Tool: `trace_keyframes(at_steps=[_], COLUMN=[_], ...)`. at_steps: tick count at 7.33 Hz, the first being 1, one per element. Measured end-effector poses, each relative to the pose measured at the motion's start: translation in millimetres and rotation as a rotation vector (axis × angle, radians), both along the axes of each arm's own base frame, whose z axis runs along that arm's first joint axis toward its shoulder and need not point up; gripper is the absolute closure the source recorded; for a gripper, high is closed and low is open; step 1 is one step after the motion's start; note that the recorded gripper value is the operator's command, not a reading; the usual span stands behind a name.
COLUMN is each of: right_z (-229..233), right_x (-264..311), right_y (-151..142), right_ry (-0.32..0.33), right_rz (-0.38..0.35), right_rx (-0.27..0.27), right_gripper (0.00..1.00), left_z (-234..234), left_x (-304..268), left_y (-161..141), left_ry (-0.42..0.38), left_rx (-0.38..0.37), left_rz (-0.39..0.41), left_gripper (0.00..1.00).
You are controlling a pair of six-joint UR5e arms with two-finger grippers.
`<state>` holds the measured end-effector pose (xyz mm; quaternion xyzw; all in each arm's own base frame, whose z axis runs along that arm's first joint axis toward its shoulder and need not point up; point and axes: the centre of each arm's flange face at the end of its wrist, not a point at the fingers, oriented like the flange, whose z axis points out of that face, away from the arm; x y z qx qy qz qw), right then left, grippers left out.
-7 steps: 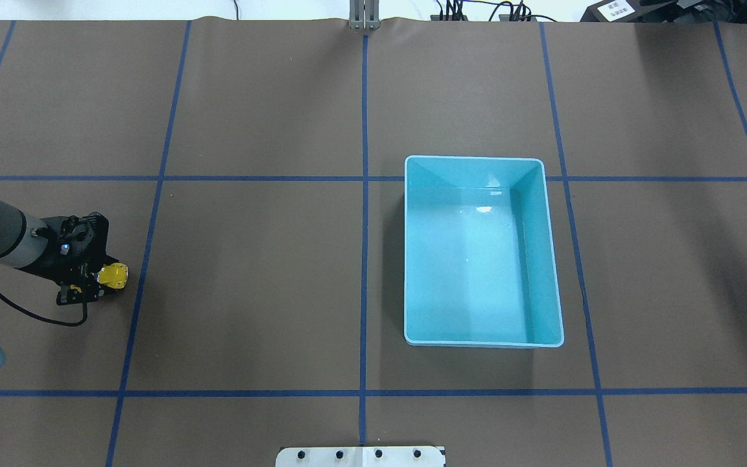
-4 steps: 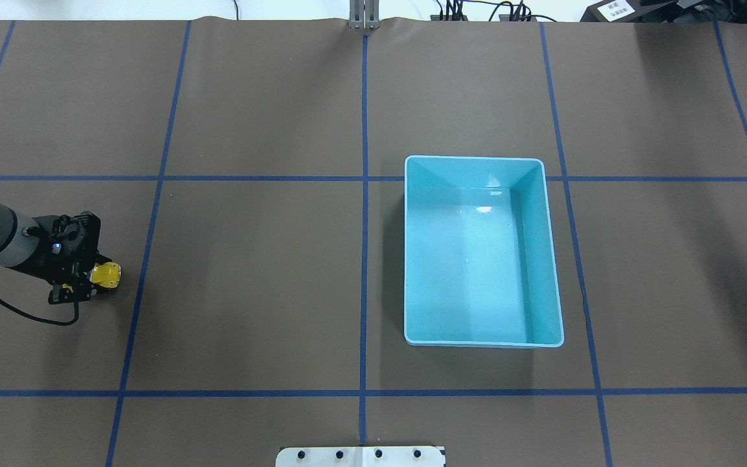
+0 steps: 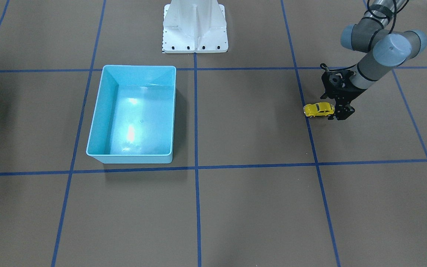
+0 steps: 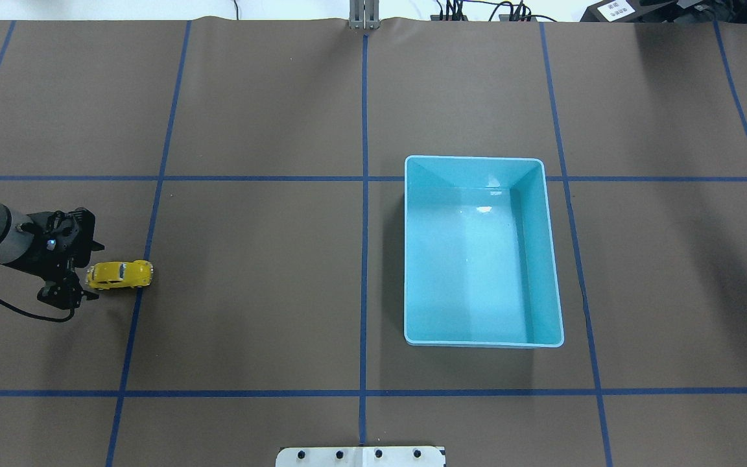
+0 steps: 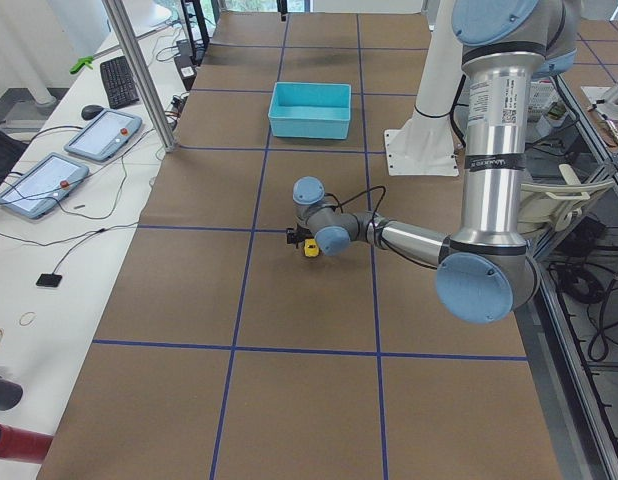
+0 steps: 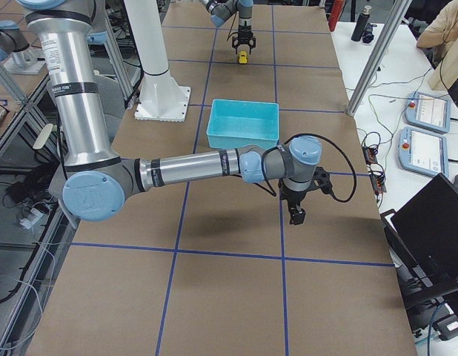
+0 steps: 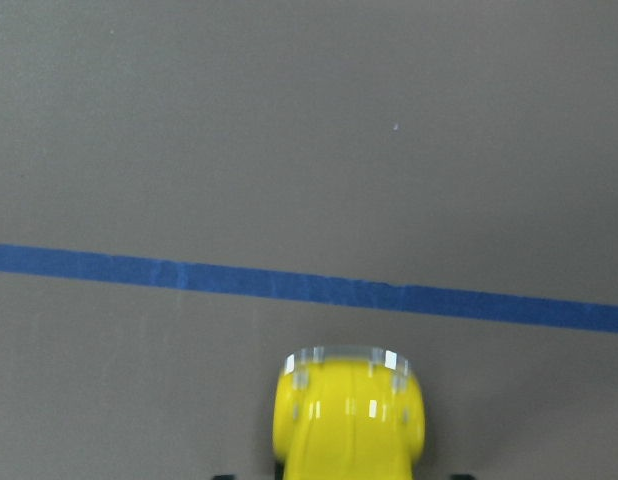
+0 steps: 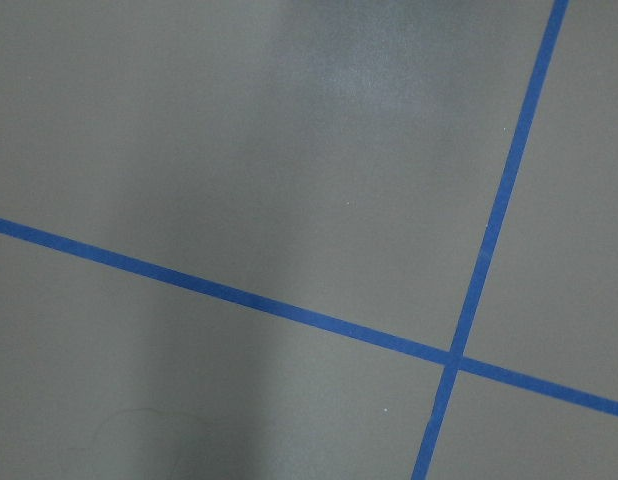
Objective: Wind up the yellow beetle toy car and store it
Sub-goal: 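Release the car so it rolls toward the blue bin, raise left gripper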
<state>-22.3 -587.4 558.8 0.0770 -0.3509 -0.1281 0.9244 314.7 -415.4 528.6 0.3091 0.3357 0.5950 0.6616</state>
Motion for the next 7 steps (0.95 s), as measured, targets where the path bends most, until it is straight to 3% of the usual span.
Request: trace_keyframes(at_steps=[4,7], right_z=[-7.3,5.1], right_x=[-8.3,-6.4], right_y=[-5.6,2.6], right_ry=[-0.051,-0.051], right_rz=[-0.016,-0.015], right_rx=[-0.011,-0.032], right_gripper=[0.00,0.00], left_z=[0.3,15.6], left_x=[-15.4,-75.4], left_y=[-10.3,-43.2], left_ry=[0.006,0.025], left_rx=[-0.011,-0.093], left_rz=[-0.026,-0.113], left_gripper=[0.00,0.00])
